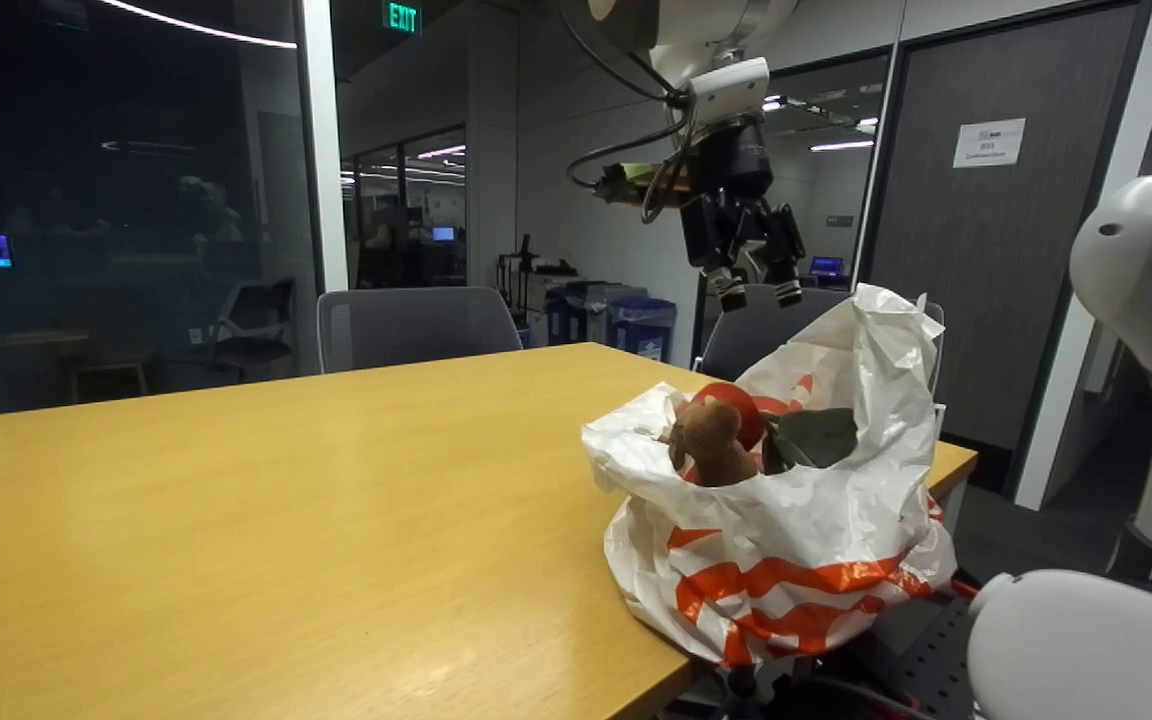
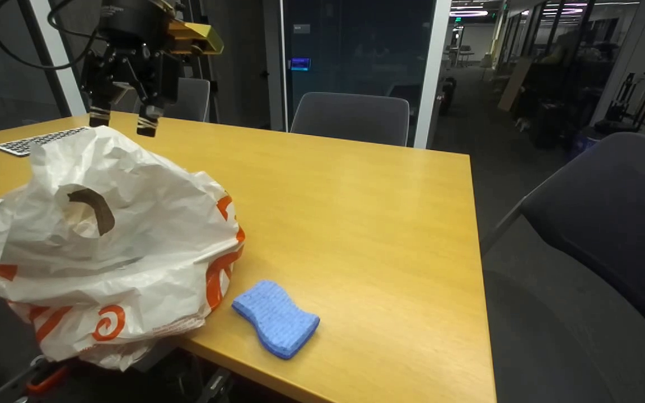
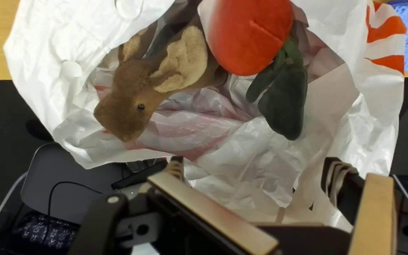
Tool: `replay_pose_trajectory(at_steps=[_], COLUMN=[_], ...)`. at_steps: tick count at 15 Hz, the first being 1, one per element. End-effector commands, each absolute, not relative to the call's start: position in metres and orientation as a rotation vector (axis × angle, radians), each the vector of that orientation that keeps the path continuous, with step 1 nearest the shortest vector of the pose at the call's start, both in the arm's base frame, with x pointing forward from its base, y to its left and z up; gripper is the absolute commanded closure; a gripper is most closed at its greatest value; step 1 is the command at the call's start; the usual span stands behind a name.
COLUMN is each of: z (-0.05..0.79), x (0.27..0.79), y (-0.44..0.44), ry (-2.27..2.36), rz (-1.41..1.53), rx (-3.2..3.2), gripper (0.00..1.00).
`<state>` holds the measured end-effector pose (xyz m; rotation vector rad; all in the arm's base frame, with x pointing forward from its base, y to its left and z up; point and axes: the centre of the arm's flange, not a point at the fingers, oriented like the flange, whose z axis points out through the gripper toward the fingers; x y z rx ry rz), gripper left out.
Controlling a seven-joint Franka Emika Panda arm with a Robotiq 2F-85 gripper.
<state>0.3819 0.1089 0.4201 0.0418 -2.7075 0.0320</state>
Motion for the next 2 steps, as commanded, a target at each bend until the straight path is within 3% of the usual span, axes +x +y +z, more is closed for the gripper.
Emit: replay_pose_trajectory(at_steps=[1,2], z=[0.4193,0.4182], x=[0.3817,0.3815], y=[0.1091,0.1094], ry=[-2.705,-2.703], rz=[0.032,0.033], rx=[0.046,0.047], gripper=[0.00,0.00])
